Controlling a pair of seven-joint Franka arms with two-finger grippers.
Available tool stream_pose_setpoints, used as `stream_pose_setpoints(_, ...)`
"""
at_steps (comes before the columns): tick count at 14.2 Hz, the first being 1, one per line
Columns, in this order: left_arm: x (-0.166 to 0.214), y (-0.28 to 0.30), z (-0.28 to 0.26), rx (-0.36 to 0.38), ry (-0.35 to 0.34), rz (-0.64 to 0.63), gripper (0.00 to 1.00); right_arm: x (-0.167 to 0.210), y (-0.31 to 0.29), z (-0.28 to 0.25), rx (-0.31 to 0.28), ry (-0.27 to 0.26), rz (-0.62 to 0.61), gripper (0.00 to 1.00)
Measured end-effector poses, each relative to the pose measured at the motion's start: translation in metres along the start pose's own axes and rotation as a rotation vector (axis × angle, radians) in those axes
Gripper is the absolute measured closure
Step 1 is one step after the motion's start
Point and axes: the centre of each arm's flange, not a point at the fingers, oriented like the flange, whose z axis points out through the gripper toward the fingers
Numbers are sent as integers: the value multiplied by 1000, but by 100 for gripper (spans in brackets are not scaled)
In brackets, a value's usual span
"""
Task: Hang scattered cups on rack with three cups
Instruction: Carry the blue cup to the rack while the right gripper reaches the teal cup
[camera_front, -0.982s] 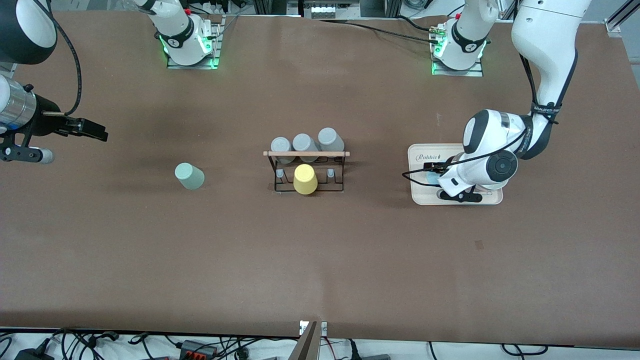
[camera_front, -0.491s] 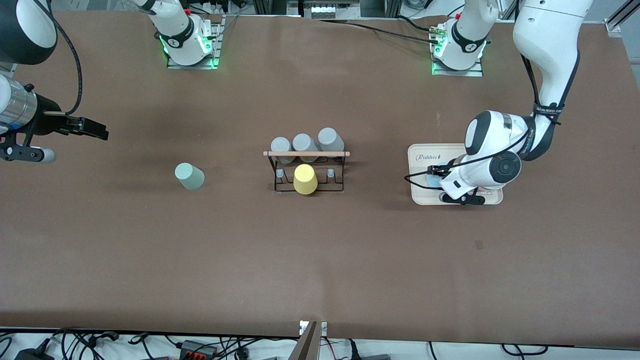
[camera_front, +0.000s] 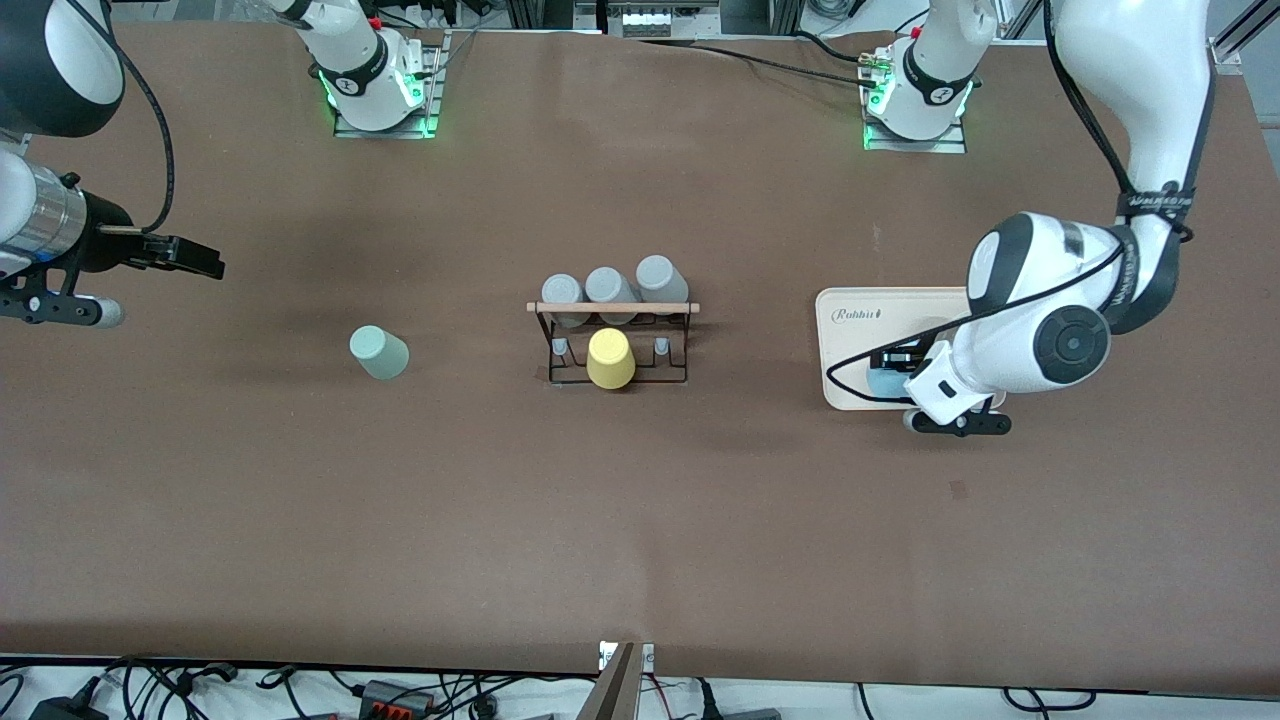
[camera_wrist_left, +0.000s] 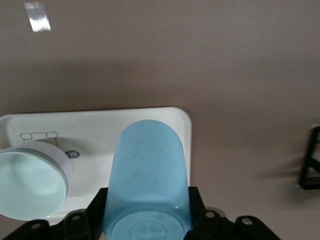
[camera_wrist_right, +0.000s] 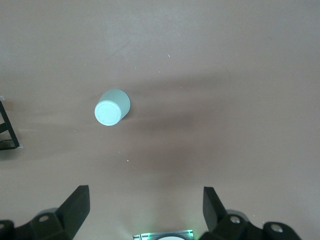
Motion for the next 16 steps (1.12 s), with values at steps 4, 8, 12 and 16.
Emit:
stream_pose_setpoints(4,-1,56,-34,-8,68,58,33,-2,0,8,0,-1,-1,0)
stream_pose_setpoints(8,-18,134,-36,-6,89,99,33,-2,-3,30,4,42,-10,0)
stream_pose_setpoints(12,-40,197,-31,0,89,72,33,3,-22,77,11,128,-43,0)
stream_pose_setpoints(16,-35,225,-33,-8,81,8,33,-1,-59,131,17,227,-120,0)
